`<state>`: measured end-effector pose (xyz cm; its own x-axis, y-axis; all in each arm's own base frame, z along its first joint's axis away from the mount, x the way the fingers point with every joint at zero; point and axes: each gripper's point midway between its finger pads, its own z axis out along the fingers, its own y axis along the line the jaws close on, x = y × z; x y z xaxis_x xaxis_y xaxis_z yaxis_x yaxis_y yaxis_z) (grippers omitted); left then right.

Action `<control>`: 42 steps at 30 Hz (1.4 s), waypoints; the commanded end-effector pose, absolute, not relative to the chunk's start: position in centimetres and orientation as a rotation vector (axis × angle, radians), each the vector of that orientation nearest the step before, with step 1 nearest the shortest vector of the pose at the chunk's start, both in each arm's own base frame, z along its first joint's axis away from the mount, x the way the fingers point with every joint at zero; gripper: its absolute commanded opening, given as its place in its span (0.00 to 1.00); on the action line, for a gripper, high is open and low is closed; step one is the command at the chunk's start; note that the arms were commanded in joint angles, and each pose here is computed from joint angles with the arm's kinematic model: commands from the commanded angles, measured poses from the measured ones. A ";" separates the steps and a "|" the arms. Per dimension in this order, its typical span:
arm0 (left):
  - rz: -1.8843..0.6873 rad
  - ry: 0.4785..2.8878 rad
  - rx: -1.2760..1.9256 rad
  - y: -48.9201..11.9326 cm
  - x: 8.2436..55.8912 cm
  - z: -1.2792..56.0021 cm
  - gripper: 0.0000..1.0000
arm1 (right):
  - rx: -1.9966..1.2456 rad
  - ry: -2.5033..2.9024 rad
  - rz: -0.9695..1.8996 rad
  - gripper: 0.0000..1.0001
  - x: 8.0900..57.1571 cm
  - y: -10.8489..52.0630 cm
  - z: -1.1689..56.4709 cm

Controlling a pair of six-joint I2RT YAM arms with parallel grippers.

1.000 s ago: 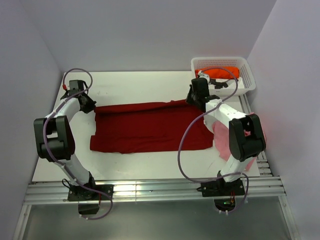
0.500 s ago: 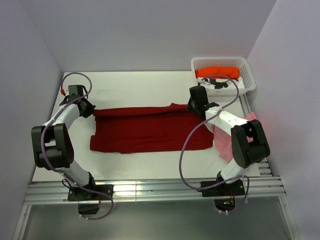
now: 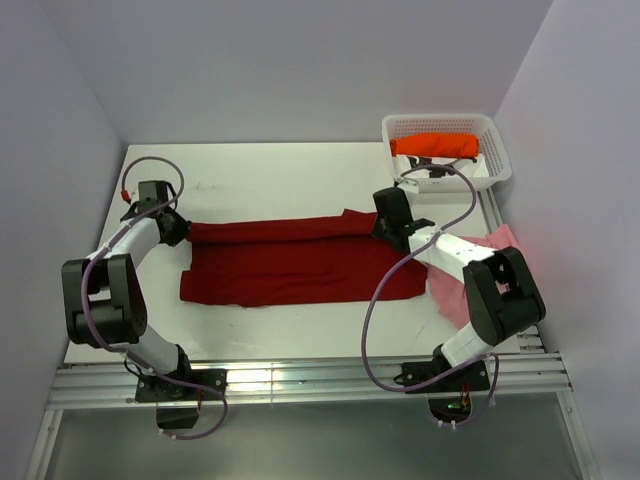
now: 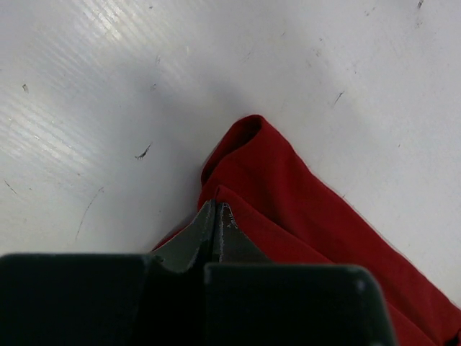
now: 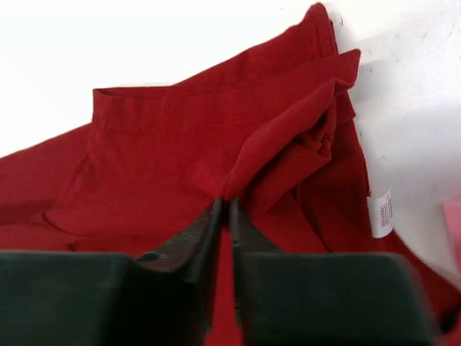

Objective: Roll the t-shirts
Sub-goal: Fold the tshirt

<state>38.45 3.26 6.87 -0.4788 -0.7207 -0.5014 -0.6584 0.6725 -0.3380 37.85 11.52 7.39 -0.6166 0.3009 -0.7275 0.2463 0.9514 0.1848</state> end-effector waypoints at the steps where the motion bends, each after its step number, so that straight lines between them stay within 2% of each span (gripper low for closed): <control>1: -0.118 2.186 -1.074 3.9 38.6 7.9 0.00 | 0.421 2.248 0.029 0.20 38.0 11.3 7.0; 4: -0.103 2.200 -1.088 4.0 37.8 6.8 0.02 | 0.441 2.261 0.021 0.47 37.4 11.1 6.5; 6: -0.104 2.196 -1.091 4.0 37.5 6.8 0.10 | 0.439 2.250 0.039 0.51 37.3 11.2 6.8; 7: -0.089 2.193 -1.101 4.1 37.1 6.6 0.30 | 0.439 2.241 0.044 0.52 37.3 11.1 6.9; 10: -0.119 2.137 -1.085 4.0 36.8 7.7 0.45 | 0.436 2.204 0.071 0.52 37.7 11.3 8.5; 11: -0.130 2.103 -1.084 4.1 36.8 8.8 0.46 | 0.434 2.195 0.076 0.52 37.8 11.3 8.9; 19: -0.174 2.067 -1.011 3.8 38.4 12.6 0.44 | 0.262 2.192 0.269 0.52 41.1 15.9 11.1; 25: -0.235 2.158 -0.973 2.6 40.3 11.1 0.39 | 0.219 2.274 0.212 0.54 44.2 17.2 9.2; 29: -0.242 2.208 -0.964 2.4 41.6 9.6 0.37 | 0.184 2.309 0.200 0.61 45.8 18.1 8.0; 42: -0.224 2.255 -0.954 2.6 43.3 7.9 0.34 | 0.133 2.383 0.208 0.61 48.5 20.2 4.6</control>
<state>41.94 2.57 6.48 -0.5157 -0.7069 -0.4842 -0.6089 0.6999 -0.3733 47.17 19.14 3.02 -0.7490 0.1723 -0.6397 0.0713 0.9810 0.1807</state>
